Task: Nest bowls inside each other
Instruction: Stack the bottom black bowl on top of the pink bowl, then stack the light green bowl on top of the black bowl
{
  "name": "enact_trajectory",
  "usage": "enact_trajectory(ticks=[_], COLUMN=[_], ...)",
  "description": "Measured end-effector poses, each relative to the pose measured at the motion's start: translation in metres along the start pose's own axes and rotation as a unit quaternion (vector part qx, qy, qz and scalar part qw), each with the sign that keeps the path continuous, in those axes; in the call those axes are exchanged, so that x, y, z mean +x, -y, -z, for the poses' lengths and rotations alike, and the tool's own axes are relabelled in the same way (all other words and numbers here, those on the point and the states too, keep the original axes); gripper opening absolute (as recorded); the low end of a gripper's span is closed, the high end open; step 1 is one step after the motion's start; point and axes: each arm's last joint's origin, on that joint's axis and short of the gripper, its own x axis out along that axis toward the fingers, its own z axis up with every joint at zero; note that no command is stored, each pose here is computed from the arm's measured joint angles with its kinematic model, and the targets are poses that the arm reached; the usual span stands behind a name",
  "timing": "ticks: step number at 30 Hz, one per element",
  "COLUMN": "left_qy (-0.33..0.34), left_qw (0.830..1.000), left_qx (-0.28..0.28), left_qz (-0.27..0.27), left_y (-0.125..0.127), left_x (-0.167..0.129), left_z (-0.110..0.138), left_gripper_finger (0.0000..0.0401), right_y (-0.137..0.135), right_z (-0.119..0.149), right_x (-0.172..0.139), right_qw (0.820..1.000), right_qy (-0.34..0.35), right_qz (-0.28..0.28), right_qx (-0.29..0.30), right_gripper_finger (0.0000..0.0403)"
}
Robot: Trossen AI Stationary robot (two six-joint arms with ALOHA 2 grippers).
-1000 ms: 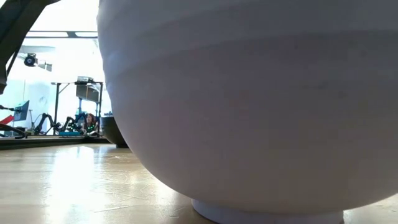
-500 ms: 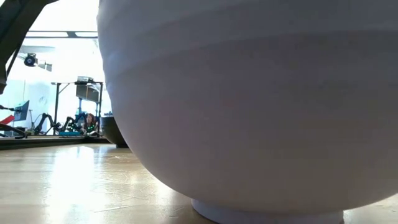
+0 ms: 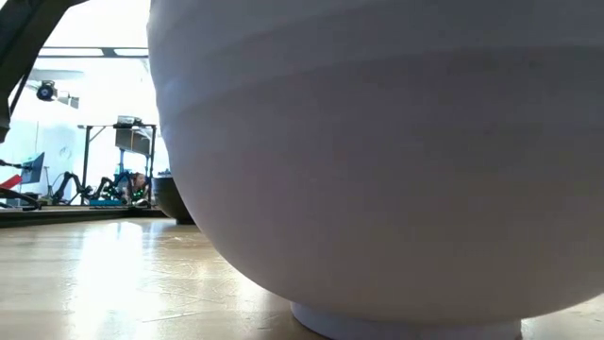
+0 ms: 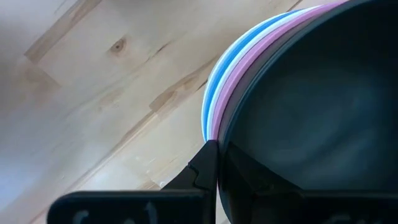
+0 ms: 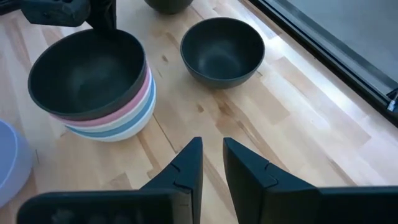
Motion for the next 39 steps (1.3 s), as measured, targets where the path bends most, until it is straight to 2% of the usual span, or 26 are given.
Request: enact_trajectory(ticks=[11,24,31,33,35,39], left_qy=[-0.005,-0.010,0.011,0.017,0.025,0.012], left_qw=[1.000,0.999,0.999,0.999,0.998,0.983], left_qx=[0.006,0.013,0.004,0.008,0.031,0.151], left_qz=[0.011,0.032,0.046,0.045,0.051,0.103], left_y=[0.000,0.003,0.001,-0.001,-0.003,-0.001], left_x=[0.000,-0.007,-0.028,-0.035,-0.043,-0.065], left_z=[-0.001,-0.001,0.004,0.007,0.010,0.027], left_gripper_finger=[0.0003,0.0106,0.0125,0.0126,0.0126,0.0126], right_y=[0.000,0.000,0.000,-0.002,-0.004,-0.014], right_z=[0.000,0.000,0.000,0.000,0.002,0.016], right_x=[0.000,0.000,0.000,0.000,0.000,0.008], right_qw=[1.000,1.000,1.000,1.000,0.997,0.973], right_qy=[-0.001,-0.001,0.001,-0.013,-0.050,-0.144], right_qz=[0.000,0.001,-0.002,-0.022,-0.064,-0.178], right_qx=[0.000,0.001,0.004,0.007,-0.001,-0.038], right_gripper_finger=[0.0059,0.0059,0.0059,0.0059,0.0059,0.0059])
